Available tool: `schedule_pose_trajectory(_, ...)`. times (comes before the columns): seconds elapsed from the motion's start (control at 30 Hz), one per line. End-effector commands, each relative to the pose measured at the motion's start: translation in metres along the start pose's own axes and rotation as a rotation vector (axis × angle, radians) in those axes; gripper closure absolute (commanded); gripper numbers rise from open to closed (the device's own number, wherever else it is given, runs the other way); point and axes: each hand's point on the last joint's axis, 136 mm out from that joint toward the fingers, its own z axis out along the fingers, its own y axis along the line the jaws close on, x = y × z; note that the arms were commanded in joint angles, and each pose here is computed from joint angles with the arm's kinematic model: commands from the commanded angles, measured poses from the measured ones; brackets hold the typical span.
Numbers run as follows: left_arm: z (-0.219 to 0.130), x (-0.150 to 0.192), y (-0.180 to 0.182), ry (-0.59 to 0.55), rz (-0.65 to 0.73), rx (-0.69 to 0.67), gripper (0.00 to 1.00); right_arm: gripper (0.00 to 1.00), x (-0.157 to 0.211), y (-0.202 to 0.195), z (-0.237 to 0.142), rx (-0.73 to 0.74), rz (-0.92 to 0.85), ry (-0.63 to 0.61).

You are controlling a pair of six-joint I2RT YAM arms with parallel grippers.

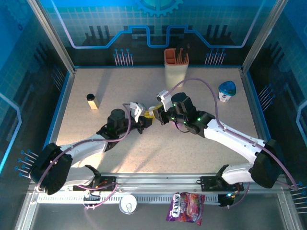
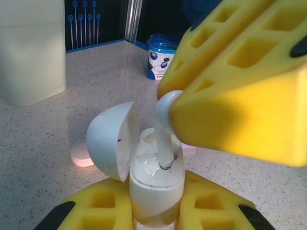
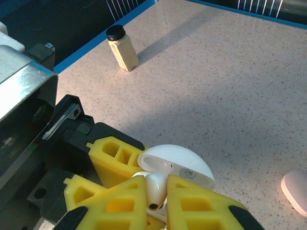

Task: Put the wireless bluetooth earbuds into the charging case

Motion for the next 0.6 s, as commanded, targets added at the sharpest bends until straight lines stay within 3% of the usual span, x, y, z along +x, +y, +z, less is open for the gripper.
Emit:
schedule_pose_trajectory(0.0, -0.002, -0.056, 0.002, -0.162, 0.013, -0.018, 1.00, 0.88, 0.020, 0.000, -0.001, 0.010, 0.000, 0.051)
schedule_pose_trajectory(0.27, -0.002, -0.056, 0.001, -0.160, 0.037, -0.006, 1.00, 0.89, 0.031, 0.008, 0.012, -0.039, 0.042, 0.092)
schedule_pose_trajectory(0.57, -0.003, -0.047, -0.005, -0.153, 0.104, 0.027, 1.00, 0.87, 0.019, -0.004, 0.007, -0.003, 0.114, 0.111)
